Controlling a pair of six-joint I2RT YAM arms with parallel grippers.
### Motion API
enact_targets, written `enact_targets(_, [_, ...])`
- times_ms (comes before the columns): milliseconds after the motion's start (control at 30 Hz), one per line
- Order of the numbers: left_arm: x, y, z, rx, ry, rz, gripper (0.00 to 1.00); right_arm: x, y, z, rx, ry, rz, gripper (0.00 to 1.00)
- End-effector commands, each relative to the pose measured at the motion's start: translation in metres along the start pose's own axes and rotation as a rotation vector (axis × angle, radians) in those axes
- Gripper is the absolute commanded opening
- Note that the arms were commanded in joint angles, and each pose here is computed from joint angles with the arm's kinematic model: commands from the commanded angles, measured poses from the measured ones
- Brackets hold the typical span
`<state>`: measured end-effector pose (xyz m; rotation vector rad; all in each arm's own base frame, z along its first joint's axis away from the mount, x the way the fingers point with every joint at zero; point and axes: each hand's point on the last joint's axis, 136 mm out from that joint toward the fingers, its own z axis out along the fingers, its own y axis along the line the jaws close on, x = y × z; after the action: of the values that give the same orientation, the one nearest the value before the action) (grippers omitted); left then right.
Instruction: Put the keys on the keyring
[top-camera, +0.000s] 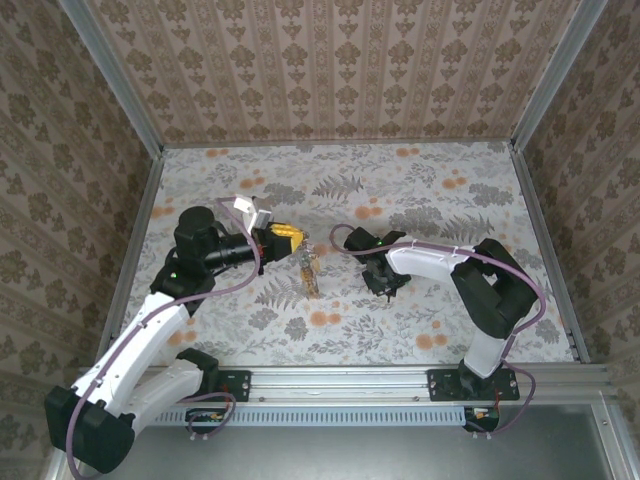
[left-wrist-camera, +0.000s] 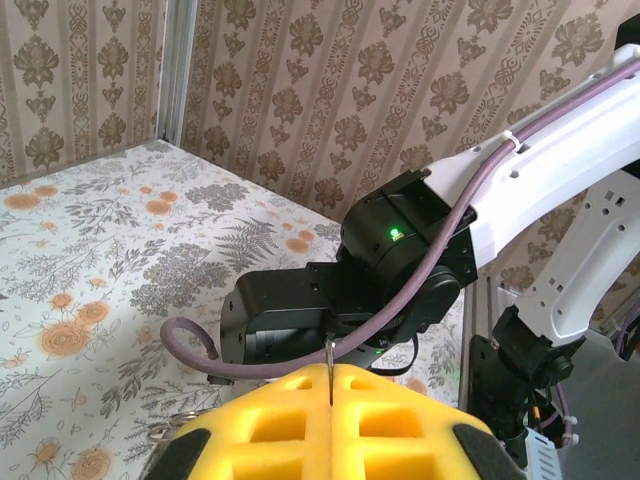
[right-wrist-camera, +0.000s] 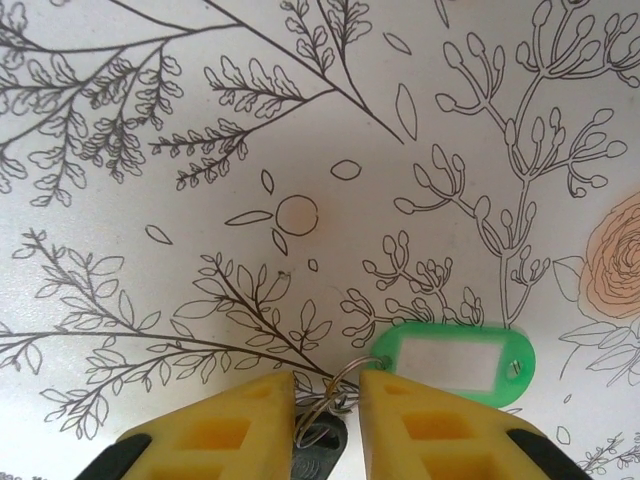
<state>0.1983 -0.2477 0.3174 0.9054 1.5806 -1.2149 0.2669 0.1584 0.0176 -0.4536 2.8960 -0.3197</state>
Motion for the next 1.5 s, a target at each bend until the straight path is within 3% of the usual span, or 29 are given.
enact_targets(0, [-0.014, -0.012, -0.005, 0.032, -0.049, 0.054, 0.00, 0.005, -0.005, 0.006, 0.030, 0.024, 0.012, 0.24])
enact_targets(333, [-0.014, -0.013, -0.005, 0.028, -0.049, 0.054, 0.00, 0.005, -0.007, 0.006, 0.018, 0.018, 0.030, 0.14])
enact_targets(600, [-0.014, -0.011, -0.005, 0.014, -0.045, 0.050, 0.00, -0.007, -0.002, -0.031, -0.058, -0.103, 0.028, 0.06])
enact_targets(767, [-0.012, -0.008, -0.004, 0.005, -0.033, 0.040, 0.00, -0.019, 0.013, -0.078, -0.252, -0.312, 0.001, 0.03])
enact_targets(1100, [-0.018, -0.023, -0.010, 0.041, 0.009, 0.081, 0.00, -0.007, 0.048, -0.240, -0.785, -0.794, -0.266, 0.03])
enact_targets(1267, [-0.022, -0.049, -0.013, 0.168, 0.029, 0.136, 0.00, -0.005, 0.051, -0.313, -0.952, -0.985, -0.338, 0.03])
enact_targets(1467, [-0.022, -0.080, -0.011, 0.345, 0.062, 0.169, 0.00, 0.003, 0.056, -0.363, -1.079, -1.137, -0.460, 0.03])
